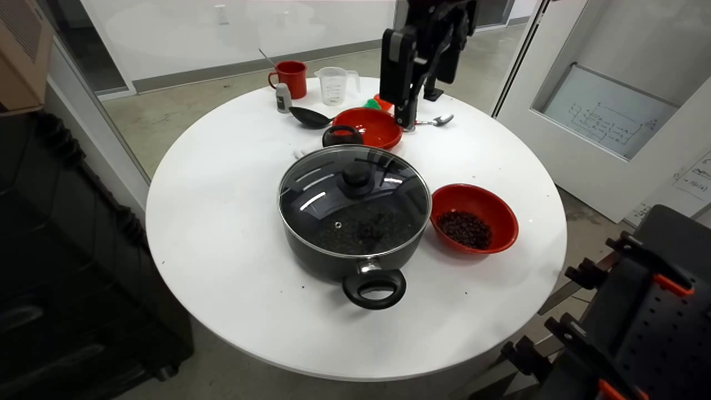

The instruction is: Remove the lid from the black pot.

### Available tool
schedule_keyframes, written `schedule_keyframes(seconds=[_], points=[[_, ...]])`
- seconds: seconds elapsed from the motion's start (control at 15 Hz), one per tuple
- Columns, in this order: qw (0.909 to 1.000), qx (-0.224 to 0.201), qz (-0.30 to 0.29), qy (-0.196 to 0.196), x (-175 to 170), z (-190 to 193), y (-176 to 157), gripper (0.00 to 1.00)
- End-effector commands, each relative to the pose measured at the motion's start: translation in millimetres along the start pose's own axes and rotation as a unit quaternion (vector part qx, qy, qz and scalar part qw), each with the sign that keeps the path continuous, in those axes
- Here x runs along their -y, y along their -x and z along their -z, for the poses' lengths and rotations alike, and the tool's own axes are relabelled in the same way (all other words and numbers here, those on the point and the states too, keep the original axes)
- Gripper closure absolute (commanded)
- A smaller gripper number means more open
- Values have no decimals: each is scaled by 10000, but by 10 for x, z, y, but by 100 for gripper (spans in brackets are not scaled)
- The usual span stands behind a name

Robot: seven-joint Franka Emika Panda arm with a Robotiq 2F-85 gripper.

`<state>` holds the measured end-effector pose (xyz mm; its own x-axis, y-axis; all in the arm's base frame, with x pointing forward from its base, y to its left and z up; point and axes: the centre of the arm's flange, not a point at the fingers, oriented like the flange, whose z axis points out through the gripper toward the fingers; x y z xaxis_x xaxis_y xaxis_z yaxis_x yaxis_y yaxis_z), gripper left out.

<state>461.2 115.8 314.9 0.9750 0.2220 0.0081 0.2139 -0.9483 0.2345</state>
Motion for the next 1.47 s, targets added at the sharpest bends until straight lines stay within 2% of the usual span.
schedule_keyframes(seconds=[0.0,0.13,0.33,0.67,0.73,1.07,1.4], points=[[9996,193,-139,-180,-119,-320,-381,0],[9991,178,-192,-342,-166,-456,-460,0],[9978,-103,-232,-610,-148,-572,-549,0],[9926,-608,-140,-1046,56,-551,-651,0],[9949,-443,-240,-876,-10,-581,-572,0],[9949,-440,-249,-877,-15,-595,-569,0],[9962,-321,-273,-767,-4,-814,-547,0]])
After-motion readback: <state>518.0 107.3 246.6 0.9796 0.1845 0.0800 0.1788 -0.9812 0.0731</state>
